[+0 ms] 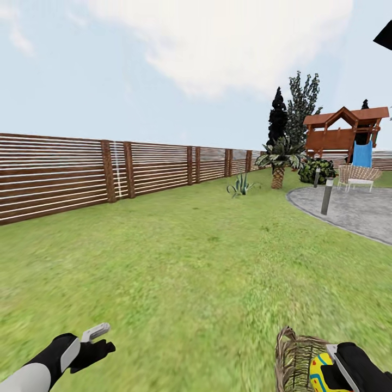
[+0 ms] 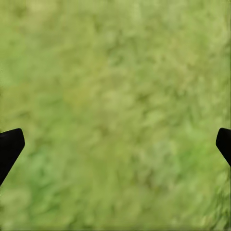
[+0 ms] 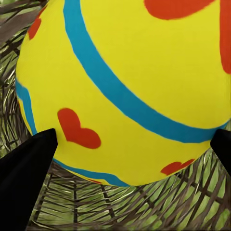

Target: Take the three Easter eggs out of the wicker basket on the lawn in the garden, then place them on the lawn next to a single tree (choose any tree) so that all three eggs are next to the same tree and none are left in the basket.

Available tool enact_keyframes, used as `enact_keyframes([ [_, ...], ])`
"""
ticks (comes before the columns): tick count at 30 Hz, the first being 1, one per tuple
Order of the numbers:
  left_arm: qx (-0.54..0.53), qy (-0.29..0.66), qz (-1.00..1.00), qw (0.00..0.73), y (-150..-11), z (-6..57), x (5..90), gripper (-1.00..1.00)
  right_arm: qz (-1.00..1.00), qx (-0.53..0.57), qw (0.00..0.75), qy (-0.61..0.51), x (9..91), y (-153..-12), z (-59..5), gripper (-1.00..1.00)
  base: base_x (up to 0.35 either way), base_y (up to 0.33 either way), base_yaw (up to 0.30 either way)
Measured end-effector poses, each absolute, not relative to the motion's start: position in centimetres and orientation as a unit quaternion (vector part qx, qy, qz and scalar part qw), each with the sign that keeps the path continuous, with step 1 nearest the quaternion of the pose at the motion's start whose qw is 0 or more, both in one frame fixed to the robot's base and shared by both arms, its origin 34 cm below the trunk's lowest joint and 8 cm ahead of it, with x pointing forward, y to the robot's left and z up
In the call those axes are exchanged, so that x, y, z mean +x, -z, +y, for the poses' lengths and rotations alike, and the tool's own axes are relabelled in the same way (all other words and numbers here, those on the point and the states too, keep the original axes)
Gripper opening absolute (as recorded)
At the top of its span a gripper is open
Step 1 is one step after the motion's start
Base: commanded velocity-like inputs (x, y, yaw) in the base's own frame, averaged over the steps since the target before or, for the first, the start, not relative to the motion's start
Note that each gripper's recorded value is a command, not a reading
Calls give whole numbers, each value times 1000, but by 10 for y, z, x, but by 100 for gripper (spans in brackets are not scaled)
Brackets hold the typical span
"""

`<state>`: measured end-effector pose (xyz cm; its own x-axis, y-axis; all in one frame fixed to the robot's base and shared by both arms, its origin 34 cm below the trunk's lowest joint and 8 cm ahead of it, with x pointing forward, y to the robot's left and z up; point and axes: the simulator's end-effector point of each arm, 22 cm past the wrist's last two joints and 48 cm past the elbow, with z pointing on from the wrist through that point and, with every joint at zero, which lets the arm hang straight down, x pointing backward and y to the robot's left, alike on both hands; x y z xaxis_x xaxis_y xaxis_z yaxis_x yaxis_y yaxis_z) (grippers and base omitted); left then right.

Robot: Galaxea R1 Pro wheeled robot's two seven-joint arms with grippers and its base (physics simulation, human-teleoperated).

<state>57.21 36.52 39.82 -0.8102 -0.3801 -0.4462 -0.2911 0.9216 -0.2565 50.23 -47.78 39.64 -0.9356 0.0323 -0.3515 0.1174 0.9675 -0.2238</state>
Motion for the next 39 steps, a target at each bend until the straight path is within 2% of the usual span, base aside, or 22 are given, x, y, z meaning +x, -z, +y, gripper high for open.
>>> enact_keyframes([
  [4,-178,84,947,252,-408,371,574,100,976,39,175,122,504,-406,-479,-100,0,0,0],
  [7,-191,61,945,258,-421,413,570,100,976,39,175,122,506,-412,-479,-100,0,0,0],
  [9,-192,57,945,258,-426,420,570,100,976,39,175,122,507,-417,-479,-100,0,0,0],
  [35,-189,52,947,256,-480,420,582,100,976,38,175,122,520,-471,-478,-100,0,0,0],
  [39,-189,54,947,255,-479,420,582,100,976,38,175,121,520,-471,-478,-100,0,212,0],
])
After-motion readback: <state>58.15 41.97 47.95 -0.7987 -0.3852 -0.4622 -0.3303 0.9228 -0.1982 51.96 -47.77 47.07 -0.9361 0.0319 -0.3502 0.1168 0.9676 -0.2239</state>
